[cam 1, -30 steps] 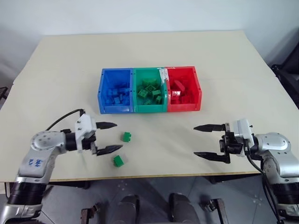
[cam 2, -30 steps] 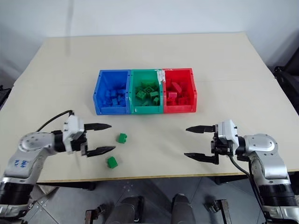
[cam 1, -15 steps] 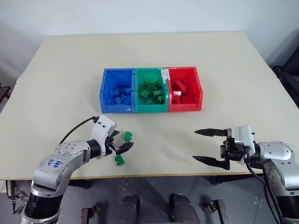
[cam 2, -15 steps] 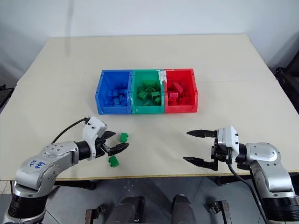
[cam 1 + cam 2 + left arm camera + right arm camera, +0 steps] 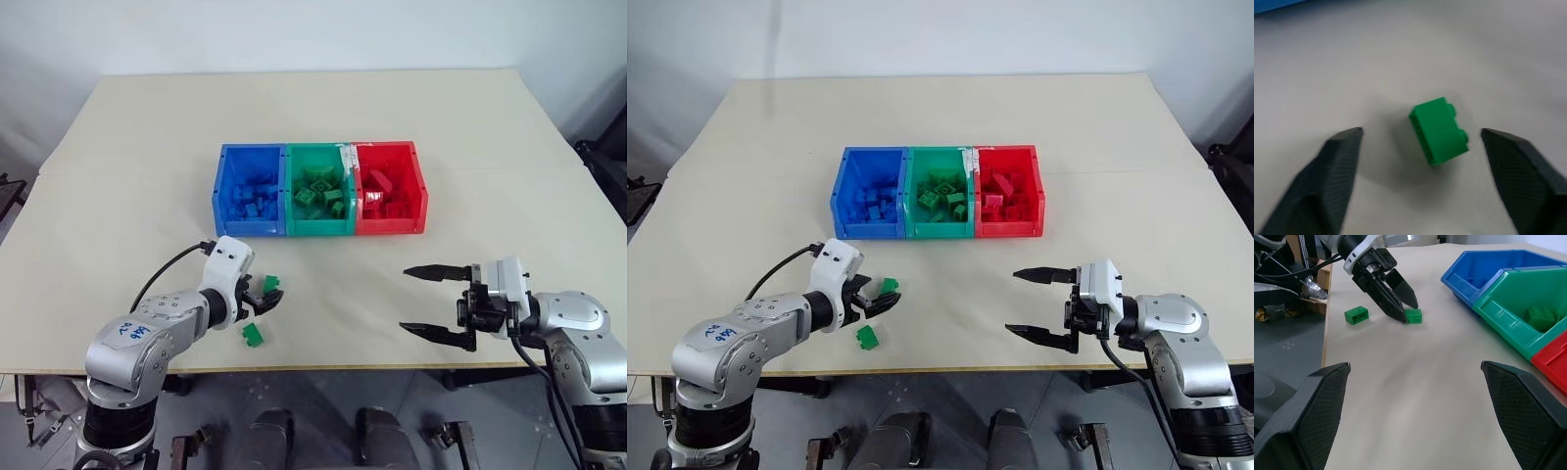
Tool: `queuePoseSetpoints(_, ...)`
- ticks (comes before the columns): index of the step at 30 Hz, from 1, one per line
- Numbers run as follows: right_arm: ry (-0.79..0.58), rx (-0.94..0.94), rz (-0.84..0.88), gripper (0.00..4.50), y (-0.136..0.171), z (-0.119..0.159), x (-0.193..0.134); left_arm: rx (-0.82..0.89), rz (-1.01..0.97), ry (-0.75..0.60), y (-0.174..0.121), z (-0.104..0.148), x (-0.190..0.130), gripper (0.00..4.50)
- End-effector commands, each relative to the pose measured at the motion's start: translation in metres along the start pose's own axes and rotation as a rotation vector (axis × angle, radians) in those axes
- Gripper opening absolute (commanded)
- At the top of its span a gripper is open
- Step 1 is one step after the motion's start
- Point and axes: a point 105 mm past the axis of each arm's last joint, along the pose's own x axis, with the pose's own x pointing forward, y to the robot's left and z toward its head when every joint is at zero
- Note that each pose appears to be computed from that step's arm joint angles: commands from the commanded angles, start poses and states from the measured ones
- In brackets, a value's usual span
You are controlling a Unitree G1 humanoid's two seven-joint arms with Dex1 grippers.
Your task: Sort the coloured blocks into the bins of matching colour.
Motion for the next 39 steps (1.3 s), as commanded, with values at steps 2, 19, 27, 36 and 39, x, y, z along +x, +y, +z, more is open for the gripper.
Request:
queuePoseSetpoints(2, -0.037, -0.017, 0.002, 4.50, 0.001, 0.006, 0.003, -0.019, 0.004, 0.085, 0.002, -0.019, 0.004, 2.41)
queuePoseSetpoints(19, -0.081, -0.021, -0.114, 4.50, 0.000, 0.013, -0.003, 0.163, -0.290, -0.402, 0.008, 0.020, -0.018, 1.51)
queuePoseSetpoints(27, -0.071, -0.028, -0.219, 4.50, 0.000, 0.013, -0.016, 0.386, -0.443, -0.441, 0.013, 0.056, -0.016, 1.51)
queuePoseSetpoints(36, -0.054, -0.036, -0.273, 4.50, 0.004, 0.014, -0.026, 0.428, -0.361, -0.105, 0.036, 0.043, -0.002, 2.33)
queuePoseSetpoints(39, -0.054, -0.053, -0.263, 4.50, 0.000, 0.018, -0.025, 0.370, -0.290, -0.041, 0.038, 0.047, 0.002, 3.25)
